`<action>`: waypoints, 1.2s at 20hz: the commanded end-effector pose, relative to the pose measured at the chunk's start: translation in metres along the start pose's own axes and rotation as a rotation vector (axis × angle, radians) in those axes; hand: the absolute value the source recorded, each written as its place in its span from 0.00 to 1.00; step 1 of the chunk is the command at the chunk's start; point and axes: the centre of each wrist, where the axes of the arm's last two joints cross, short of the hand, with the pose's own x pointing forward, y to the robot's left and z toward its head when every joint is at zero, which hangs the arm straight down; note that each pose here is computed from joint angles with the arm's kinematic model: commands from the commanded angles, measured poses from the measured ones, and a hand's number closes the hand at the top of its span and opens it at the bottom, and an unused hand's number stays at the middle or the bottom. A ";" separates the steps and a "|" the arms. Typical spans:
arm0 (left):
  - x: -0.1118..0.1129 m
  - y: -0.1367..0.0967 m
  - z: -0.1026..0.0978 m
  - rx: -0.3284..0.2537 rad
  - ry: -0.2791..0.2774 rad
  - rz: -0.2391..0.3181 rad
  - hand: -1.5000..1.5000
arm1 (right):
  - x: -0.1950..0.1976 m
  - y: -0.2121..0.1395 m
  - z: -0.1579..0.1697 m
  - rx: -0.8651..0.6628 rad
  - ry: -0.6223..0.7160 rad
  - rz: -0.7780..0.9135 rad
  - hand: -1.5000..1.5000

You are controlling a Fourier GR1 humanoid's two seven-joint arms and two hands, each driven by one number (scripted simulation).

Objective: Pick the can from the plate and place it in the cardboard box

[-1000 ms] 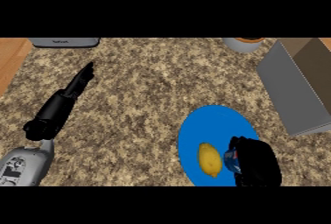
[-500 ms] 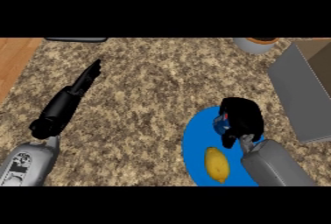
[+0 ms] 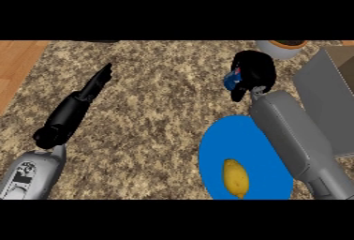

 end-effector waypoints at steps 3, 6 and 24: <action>-0.007 0.007 -0.002 0.039 0.015 -0.003 0.50 | 0.040 -0.026 -0.024 -0.177 -0.075 0.067 1.00; -0.019 0.003 0.014 0.032 0.045 0.014 0.50 | 0.056 -0.063 -0.031 -0.267 -0.012 -0.007 1.00; -0.012 -0.004 0.020 0.073 0.062 0.003 0.50 | -0.093 -0.135 -0.068 -0.548 0.512 -0.154 1.00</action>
